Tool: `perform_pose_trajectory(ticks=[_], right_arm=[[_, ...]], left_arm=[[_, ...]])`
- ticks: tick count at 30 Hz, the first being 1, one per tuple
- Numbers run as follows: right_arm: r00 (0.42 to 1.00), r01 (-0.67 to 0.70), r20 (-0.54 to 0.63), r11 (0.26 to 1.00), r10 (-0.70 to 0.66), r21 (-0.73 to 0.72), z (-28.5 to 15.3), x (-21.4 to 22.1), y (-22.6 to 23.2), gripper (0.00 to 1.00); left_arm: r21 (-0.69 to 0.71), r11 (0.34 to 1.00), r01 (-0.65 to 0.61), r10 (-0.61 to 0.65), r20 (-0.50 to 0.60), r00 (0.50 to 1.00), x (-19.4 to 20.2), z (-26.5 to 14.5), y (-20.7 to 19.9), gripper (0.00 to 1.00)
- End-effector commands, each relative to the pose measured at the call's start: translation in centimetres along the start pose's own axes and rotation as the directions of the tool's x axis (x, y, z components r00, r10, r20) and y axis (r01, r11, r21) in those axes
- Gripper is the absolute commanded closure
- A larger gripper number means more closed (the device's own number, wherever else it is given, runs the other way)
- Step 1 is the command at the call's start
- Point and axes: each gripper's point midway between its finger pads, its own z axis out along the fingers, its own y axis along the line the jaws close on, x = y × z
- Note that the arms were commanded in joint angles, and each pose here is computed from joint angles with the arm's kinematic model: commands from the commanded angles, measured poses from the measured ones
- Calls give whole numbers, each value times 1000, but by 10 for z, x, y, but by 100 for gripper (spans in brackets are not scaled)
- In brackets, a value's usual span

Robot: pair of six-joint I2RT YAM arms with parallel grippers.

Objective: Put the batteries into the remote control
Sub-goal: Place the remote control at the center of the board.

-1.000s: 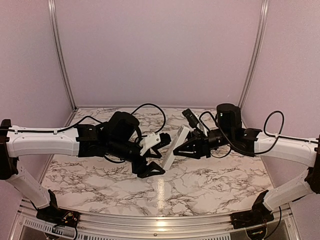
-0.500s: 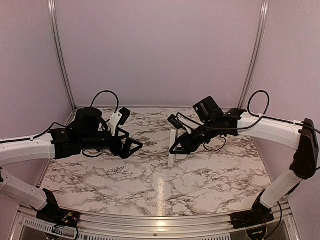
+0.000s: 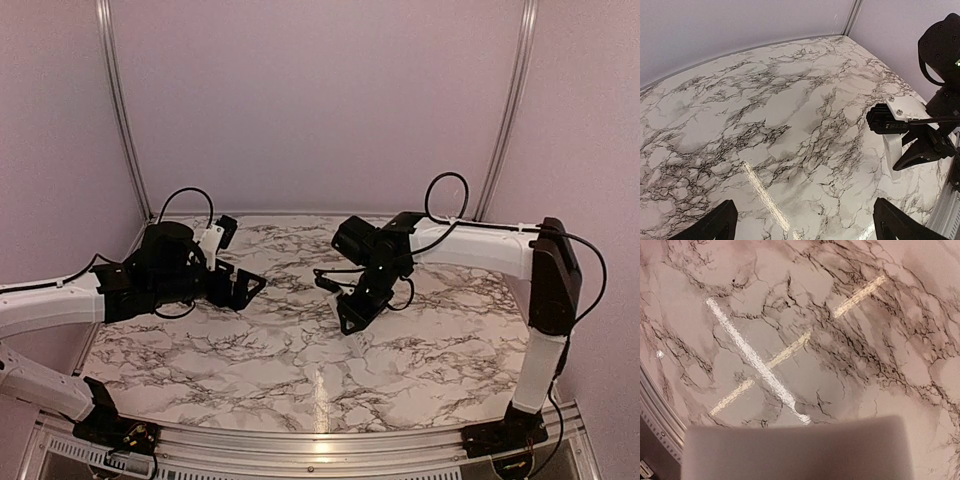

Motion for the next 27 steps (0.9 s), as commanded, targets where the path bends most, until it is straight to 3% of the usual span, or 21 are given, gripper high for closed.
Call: perform_pose_trajectory(ticks=[1,14,27], right_arm=[[993,13,-115,993,1,120,10,8,-14,100],[960,103,-280,964,-32,245,62,-6,-15,100],[948,101,-317,962,-15,255,101,-14,-20,100]], left_arm=[[-39,999,20,-19,31,999,-1,-8,10,1],[-56,998,40,-37,58,998,8,-20,17,1],[-123,992,36,-31,39,999,6,-19,28,1]])
